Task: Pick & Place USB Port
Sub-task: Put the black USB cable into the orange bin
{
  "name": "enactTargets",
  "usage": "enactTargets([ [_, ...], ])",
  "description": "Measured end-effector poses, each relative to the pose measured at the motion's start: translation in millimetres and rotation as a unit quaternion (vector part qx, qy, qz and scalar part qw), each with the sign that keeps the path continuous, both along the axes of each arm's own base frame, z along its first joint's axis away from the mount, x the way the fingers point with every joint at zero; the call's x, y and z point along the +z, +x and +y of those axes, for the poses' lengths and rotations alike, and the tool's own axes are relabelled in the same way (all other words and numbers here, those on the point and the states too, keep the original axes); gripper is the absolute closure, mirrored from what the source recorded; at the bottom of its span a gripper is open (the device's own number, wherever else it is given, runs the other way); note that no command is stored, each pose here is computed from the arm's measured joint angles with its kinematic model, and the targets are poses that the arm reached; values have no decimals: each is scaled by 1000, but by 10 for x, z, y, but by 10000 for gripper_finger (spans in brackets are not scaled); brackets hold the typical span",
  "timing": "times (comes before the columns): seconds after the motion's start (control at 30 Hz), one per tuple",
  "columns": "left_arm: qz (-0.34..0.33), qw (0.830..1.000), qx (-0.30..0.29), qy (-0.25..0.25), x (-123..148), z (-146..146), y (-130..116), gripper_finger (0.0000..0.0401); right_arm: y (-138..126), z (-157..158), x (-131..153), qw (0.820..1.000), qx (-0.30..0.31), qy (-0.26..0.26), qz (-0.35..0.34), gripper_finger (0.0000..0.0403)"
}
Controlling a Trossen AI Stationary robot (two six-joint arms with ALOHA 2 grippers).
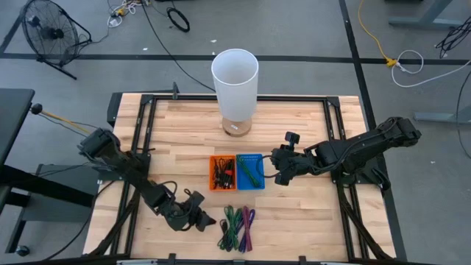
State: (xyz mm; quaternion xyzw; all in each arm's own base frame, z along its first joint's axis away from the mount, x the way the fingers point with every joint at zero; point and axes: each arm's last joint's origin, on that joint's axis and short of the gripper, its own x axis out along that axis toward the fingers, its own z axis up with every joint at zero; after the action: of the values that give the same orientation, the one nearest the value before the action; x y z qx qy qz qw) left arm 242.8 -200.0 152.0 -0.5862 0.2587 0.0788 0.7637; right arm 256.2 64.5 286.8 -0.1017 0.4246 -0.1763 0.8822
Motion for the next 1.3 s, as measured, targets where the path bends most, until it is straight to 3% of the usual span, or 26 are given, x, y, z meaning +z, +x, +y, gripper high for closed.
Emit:
enactTargets([
  [0.33, 80, 989, -35, -116, -353, -123, 50, 334, 0, 0, 0, 1000, 11, -8, 6, 294],
  [0.5, 80, 989, -28, -121, -367, -107, 71, 323, 0, 0, 0, 1000, 11, -9, 6, 294],
  [0.93, 72, 988, 7, -138, -343, -78, 120, 228, -6, -2, -4, 1000, 15, -13, 12, 294],
  [1.1, 71, 987, 3, -145, -347, -153, 259, 210, -5, -2, -3, 1000, 15, -13, 11, 294],
  [1.3, 83, 983, -43, -156, -407, -264, 491, 210, -3, -1, -2, 1000, 14, -12, 10, 294],
])
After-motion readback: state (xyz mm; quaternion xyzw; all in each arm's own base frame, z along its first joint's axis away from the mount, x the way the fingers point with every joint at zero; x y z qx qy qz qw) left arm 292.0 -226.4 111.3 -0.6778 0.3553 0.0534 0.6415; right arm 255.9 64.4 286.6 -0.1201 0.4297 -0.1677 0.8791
